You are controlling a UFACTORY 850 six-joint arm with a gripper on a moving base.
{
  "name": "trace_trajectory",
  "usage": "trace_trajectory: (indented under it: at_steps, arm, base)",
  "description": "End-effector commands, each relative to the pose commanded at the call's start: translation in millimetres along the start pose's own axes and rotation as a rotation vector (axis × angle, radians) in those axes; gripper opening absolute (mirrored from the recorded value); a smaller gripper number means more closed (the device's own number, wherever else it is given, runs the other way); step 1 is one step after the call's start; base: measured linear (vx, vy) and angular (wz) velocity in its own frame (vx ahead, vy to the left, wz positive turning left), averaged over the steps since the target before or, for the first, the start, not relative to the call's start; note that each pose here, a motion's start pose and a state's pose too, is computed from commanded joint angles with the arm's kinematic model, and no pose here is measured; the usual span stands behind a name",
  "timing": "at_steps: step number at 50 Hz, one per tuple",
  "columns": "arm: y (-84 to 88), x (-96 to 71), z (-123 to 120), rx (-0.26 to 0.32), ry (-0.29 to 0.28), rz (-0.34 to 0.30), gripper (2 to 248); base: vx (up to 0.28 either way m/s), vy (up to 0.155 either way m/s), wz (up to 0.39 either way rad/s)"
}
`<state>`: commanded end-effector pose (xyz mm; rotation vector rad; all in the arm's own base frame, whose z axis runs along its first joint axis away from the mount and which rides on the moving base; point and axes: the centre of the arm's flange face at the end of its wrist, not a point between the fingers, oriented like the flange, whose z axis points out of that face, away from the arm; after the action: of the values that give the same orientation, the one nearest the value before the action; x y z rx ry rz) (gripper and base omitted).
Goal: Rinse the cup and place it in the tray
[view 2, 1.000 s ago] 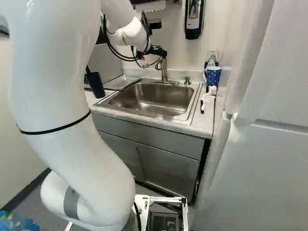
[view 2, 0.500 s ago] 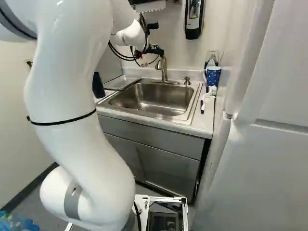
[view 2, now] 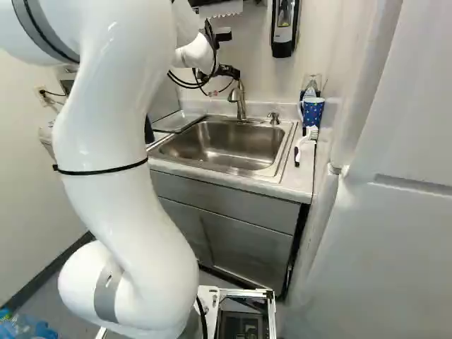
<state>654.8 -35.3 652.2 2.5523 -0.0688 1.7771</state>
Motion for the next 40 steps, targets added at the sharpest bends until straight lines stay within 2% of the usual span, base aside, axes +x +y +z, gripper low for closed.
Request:
trace_trajectory:
  at_steps: [10, 27, 40]
  arm:
    - [-1.0, 3.2, 7.7, 0.001, 0.017, -0.001, 247]
    - [-1.0, 3.2, 7.7, 0.001, 0.017, -0.001, 247]
    - [2.5, -2.0, -7.2, -0.004, -0.004, 0.001, 247]
  base:
    - [0.0, 0.0, 0.0]
    - [0.0, 0.0, 0.0]
    - [0.0, 0.0, 0.0]
